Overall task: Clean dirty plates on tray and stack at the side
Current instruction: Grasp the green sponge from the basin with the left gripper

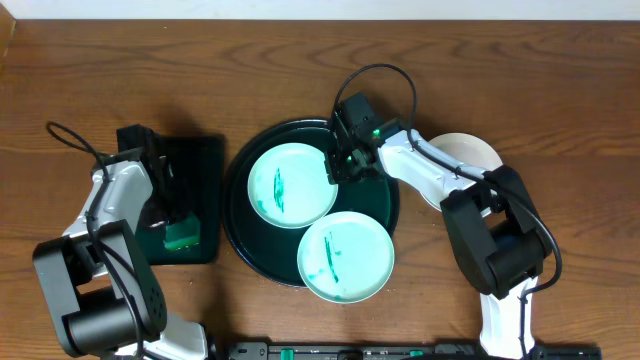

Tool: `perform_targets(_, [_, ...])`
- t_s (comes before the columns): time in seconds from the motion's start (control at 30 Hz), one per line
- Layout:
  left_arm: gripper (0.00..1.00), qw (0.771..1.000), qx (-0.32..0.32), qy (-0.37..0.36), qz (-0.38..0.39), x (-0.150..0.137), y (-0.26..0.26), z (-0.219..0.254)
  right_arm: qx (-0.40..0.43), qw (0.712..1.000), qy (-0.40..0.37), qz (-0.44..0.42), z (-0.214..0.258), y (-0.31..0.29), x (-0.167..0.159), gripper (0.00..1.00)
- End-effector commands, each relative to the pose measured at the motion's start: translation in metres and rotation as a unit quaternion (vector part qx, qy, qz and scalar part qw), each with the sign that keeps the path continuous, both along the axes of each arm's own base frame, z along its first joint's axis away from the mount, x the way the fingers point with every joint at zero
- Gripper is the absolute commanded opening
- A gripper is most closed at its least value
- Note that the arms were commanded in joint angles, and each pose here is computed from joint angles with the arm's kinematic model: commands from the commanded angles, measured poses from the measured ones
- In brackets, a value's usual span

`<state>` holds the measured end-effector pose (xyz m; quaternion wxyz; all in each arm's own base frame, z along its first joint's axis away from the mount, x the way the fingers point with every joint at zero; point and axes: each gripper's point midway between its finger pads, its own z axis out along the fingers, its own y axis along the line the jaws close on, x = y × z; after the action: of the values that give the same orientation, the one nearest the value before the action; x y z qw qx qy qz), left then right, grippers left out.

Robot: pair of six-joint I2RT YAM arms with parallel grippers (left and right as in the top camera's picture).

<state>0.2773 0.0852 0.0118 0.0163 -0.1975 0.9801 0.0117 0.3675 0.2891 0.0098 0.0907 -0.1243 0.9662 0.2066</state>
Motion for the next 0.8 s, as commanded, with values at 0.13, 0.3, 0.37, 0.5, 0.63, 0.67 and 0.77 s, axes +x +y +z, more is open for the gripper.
perform_targets(0.13, [0.07,1.0,-0.013,-0.003,-0.005,0.005,-0.004,0.011,0.009,1.0,-0.002,-0.002,0.002,0.0,0.008,0.01])
perform_targets(0.3, [0.07,0.999,0.002,-0.054,-0.006,0.014,-0.002,0.055,0.01,1.0,-0.003,-0.002,0.002,0.001,0.009,0.01])
perform_targets(0.37, [0.07,0.997,0.008,-0.079,-0.006,0.015,-0.002,0.072,0.01,1.0,-0.003,-0.002,0.002,0.001,0.009,0.01])
perform_targets(0.5, [0.07,0.993,0.017,-0.113,-0.002,0.01,-0.004,0.098,0.01,1.0,-0.003,-0.002,0.002,0.001,0.009,0.01])
perform_targets(0.63, [0.17,0.993,0.017,-0.119,0.011,0.007,-0.004,0.104,0.01,1.0,-0.003,-0.002,0.002,0.001,0.009,0.01])
perform_targets(0.67, [0.29,0.993,0.016,-0.114,0.012,0.006,-0.005,0.101,0.01,1.0,-0.003,-0.002,0.002,0.001,0.009,0.01])
perform_targets(0.77, [0.61,0.995,0.011,-0.094,0.012,0.003,-0.005,0.086,0.01,1.0,-0.003,-0.002,0.002,0.001,0.009,0.01])
